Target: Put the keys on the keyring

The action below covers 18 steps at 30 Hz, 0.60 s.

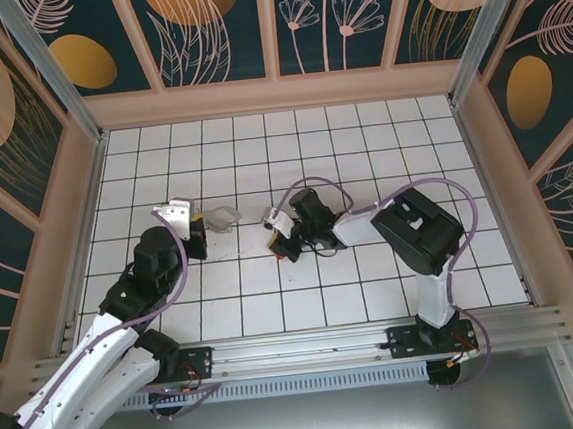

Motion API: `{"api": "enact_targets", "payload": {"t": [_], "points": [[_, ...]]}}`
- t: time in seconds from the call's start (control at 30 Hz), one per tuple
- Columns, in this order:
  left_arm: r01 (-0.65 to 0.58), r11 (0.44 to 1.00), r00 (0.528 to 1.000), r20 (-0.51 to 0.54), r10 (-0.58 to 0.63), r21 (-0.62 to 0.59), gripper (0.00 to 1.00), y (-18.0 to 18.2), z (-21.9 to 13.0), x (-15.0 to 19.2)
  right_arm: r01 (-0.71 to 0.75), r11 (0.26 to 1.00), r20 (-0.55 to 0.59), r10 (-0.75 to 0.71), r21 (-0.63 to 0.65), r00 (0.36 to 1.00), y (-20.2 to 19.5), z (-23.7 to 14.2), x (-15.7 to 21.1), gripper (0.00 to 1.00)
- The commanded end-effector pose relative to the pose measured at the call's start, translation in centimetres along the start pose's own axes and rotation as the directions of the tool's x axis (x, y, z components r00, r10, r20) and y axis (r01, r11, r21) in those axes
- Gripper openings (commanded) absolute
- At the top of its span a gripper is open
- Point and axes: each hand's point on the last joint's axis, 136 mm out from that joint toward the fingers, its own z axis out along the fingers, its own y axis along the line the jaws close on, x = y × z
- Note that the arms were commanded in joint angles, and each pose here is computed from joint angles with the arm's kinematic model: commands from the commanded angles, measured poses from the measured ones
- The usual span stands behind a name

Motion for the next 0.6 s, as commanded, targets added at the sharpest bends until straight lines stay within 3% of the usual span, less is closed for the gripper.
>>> {"api": "enact_targets", "payload": {"t": [0.0, 0.07, 0.33, 0.57], "points": [[-0.009, 0.999, 1.000, 0.028, 0.008, 0.032, 0.00, -0.6, 0.3, -0.7, -0.074, 0.993, 0.055, 0.069, 0.092, 0.996, -0.8, -2.0, -0.2, 0.00], [-0.012, 0.998, 1.000, 0.020, 0.010, 0.064, 0.00, -1.2, 0.6, -0.6, -0.116, 0.986, 0.086, 0.106, 0.124, 0.991, -1.1, -2.9, 0.0, 0.00], [-0.023, 0.988, 1.000, -0.009, 0.024, 0.155, 0.00, -2.9, 0.9, -0.3, -0.170, 0.976, 0.162, 0.147, 0.139, 0.976, -1.1, -5.2, -0.7, 0.25], [-0.031, 0.977, 0.998, -0.043, 0.041, 0.213, 0.00, -3.8, 0.1, 0.2, -0.078, 0.995, 0.121, 0.069, 0.064, 0.990, 0.0, -5.0, -2.2, 0.27]]}}
